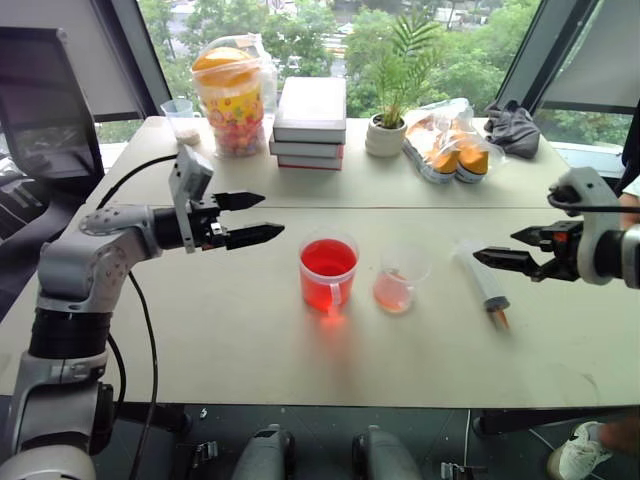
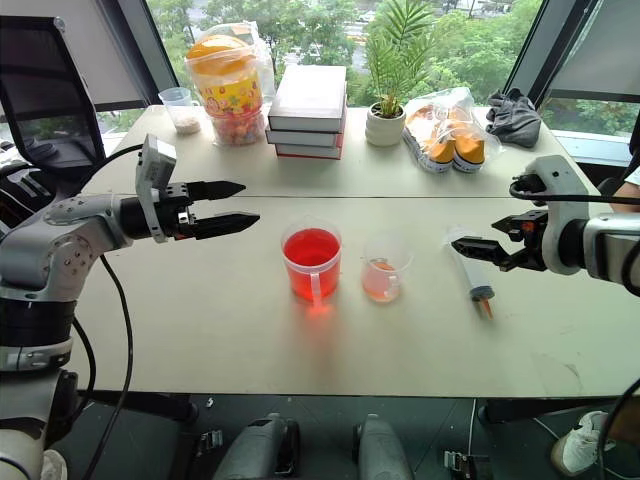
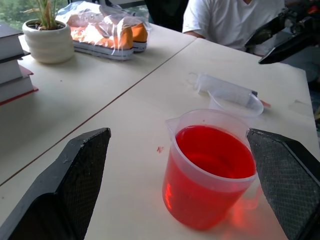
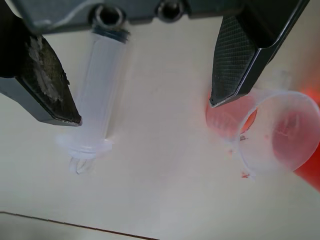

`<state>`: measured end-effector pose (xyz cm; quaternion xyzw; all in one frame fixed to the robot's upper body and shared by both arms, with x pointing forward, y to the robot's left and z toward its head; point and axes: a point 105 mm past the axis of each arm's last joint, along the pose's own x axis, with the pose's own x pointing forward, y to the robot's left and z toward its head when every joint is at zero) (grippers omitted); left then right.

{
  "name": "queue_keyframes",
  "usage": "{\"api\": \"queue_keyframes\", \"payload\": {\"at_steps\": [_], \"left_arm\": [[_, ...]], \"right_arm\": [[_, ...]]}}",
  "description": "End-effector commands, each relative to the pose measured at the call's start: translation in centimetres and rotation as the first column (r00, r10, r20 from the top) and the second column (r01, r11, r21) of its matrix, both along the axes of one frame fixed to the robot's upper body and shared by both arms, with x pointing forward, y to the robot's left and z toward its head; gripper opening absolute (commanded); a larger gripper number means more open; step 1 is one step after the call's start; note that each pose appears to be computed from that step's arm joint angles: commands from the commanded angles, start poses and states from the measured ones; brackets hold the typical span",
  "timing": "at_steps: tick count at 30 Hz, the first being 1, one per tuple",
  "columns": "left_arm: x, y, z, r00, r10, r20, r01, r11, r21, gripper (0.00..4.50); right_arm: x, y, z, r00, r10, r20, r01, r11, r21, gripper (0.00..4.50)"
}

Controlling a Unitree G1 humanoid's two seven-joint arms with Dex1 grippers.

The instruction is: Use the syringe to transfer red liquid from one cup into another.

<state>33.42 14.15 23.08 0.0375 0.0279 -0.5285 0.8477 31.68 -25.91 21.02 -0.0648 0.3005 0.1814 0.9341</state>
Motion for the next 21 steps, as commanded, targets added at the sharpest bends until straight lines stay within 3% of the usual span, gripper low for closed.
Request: {"api": "queue_keyframes", "payload": {"at_steps": [1,8,16,18,21], "left_arm": [[0.0,-0.3,1.6,0.998,-0.015,0.067,0.017,1.0,-0.022,4.5],[-1.0,-0.6,1.4,0.992,-0.031,0.123,0.033,0.999,-0.014,4.5],[-1.7,-0.5,1.1,0.993,-0.023,0.114,0.025,1.0,-0.012,4.5],[-1.8,-0.5,0.9,0.994,-0.019,0.111,0.02,1.0,-0.01,4.5],[-1.8,-0.5,0.8,0.994,-0.015,0.109,0.016,1.0,-0.009,4.5]], "right_arm": [[2.5,-1.4,-2.1,0.989,-0.114,-0.091,0.112,0.993,-0.025,4.48],[5.2,-3.0,-5.8,0.954,-0.2,-0.221,0.171,0.975,-0.144,4.48],[6.1,-3.0,-7.2,0.948,-0.159,-0.275,0.112,0.978,-0.177,4.48],[6.1,-2.8,-7.4,0.948,-0.138,-0.285,0.086,0.979,-0.187,3.94],[6.1,-2.6,-7.5,0.948,-0.115,-0.296,0.058,0.979,-0.198,2.57]]}}
